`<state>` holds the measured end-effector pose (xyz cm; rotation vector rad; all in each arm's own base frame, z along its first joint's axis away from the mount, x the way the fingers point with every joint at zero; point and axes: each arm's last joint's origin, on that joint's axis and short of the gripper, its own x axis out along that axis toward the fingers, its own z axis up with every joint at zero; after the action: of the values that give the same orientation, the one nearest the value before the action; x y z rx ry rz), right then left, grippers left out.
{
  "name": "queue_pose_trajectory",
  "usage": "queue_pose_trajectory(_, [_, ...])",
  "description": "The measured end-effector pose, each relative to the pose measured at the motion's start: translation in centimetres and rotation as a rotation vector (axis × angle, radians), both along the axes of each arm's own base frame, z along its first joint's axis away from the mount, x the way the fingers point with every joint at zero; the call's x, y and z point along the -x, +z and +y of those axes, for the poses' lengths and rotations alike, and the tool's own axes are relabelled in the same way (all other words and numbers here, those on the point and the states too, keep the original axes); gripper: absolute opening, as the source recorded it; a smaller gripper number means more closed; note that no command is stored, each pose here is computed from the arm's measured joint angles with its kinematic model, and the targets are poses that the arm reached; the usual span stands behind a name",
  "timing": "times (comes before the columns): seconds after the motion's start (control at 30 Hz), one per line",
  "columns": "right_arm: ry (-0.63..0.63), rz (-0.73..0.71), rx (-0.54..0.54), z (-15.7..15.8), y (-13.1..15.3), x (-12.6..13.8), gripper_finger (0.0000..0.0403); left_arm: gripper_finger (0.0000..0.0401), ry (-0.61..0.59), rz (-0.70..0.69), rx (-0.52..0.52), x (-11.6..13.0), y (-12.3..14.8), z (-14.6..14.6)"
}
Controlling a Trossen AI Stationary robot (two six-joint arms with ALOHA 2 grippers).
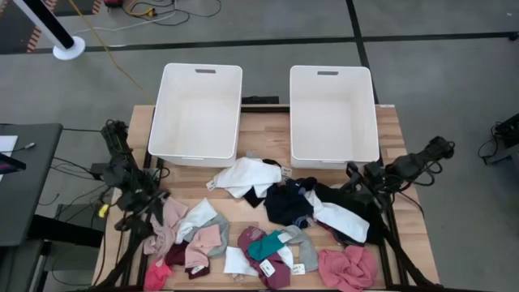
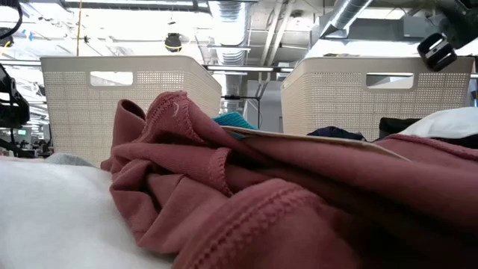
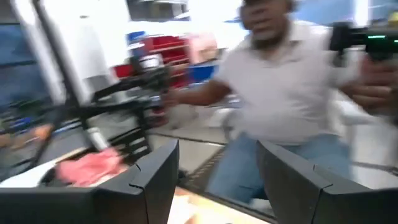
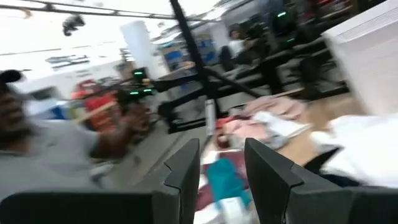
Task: Sort clothes
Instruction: Put the light pink underwear into the left white bin
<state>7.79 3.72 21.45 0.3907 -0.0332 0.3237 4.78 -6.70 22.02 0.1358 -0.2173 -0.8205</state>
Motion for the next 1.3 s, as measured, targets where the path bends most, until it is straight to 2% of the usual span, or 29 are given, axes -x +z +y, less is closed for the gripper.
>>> queue_pose_trajectory(0.13, [-0.034,-0.016,0.05,0.2,0.1,-0.3,0.0143,0.0207,0.008,-0.052,0.003,0.0,0.4,0.0])
queue_pose_trajectory(0.37, [-0.024,0.003,0.077,0.6,0.0,-0.8,0.0143,0.0207,0.005,-0.042,0.015,0.0,0.4,0.1])
queue_pose_trajectory(1.3, [-0.028,0.01,0.062,0.9,0.1,-1.4,0.0143,0.0207,0.004,-0.026,-0.007,0.0,0.1,0.0])
